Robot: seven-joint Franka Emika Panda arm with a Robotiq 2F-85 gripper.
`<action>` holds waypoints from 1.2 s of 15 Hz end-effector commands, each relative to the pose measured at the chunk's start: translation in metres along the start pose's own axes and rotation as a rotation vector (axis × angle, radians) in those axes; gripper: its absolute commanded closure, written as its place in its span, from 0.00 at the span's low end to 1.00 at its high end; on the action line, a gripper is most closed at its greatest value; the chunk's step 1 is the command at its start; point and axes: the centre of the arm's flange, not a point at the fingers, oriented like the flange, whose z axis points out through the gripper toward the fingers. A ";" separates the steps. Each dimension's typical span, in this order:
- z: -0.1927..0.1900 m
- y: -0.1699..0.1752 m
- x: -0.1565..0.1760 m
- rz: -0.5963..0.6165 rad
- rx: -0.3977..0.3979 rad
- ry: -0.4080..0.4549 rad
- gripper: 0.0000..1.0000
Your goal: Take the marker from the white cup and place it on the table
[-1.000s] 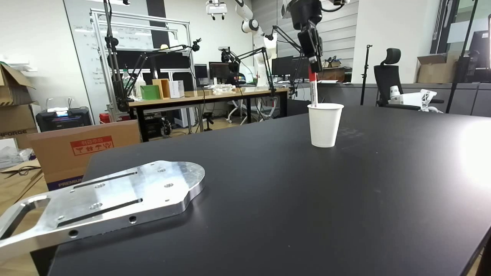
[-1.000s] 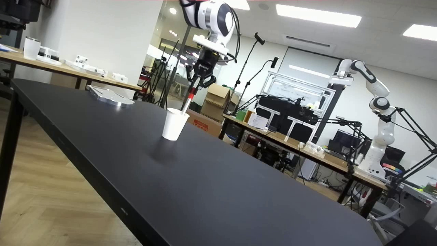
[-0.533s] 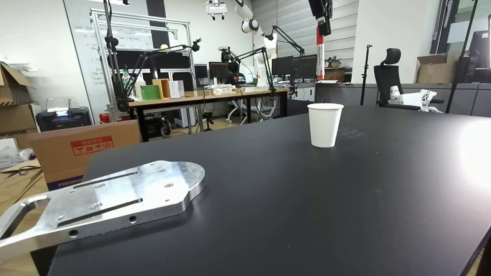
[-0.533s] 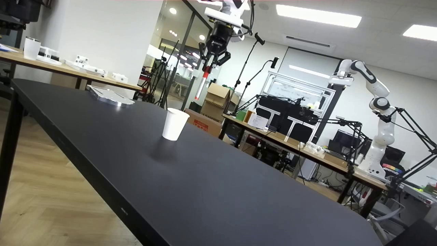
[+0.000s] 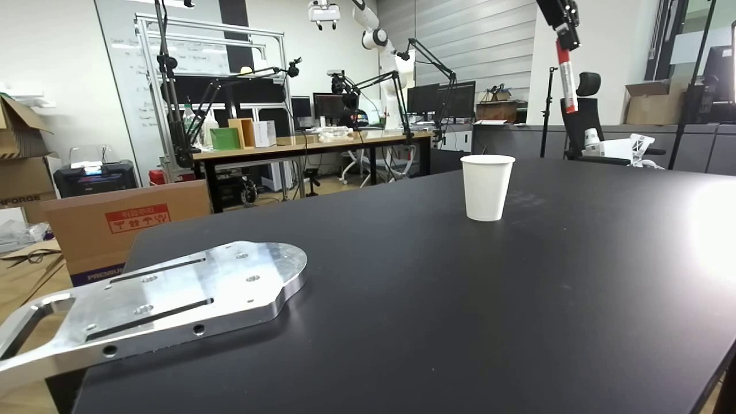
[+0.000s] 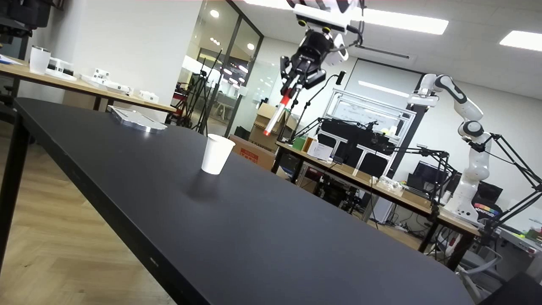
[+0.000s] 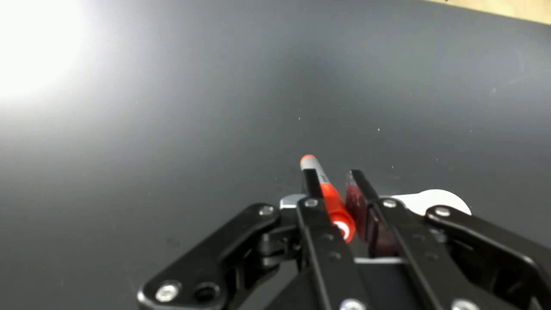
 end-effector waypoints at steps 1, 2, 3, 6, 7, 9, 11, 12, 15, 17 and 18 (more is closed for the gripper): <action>0.043 0.070 -0.006 0.060 0.154 -0.118 0.95; 0.062 0.089 -0.008 0.082 0.192 -0.149 0.95; 0.080 0.104 -0.009 0.101 0.229 -0.175 0.95; 0.137 0.132 -0.004 0.097 0.333 -0.217 0.95; 0.154 0.138 0.000 0.105 0.341 -0.214 0.95; 0.182 0.145 0.011 0.121 0.354 -0.219 0.95; 0.205 0.146 0.022 0.129 0.363 -0.237 0.95; 0.217 0.147 0.026 0.132 0.366 -0.245 0.95; 0.238 0.142 0.036 0.152 0.305 -0.252 0.95; 0.243 0.139 0.042 0.159 0.259 -0.219 0.95; 0.245 0.138 0.046 0.161 0.229 -0.199 0.95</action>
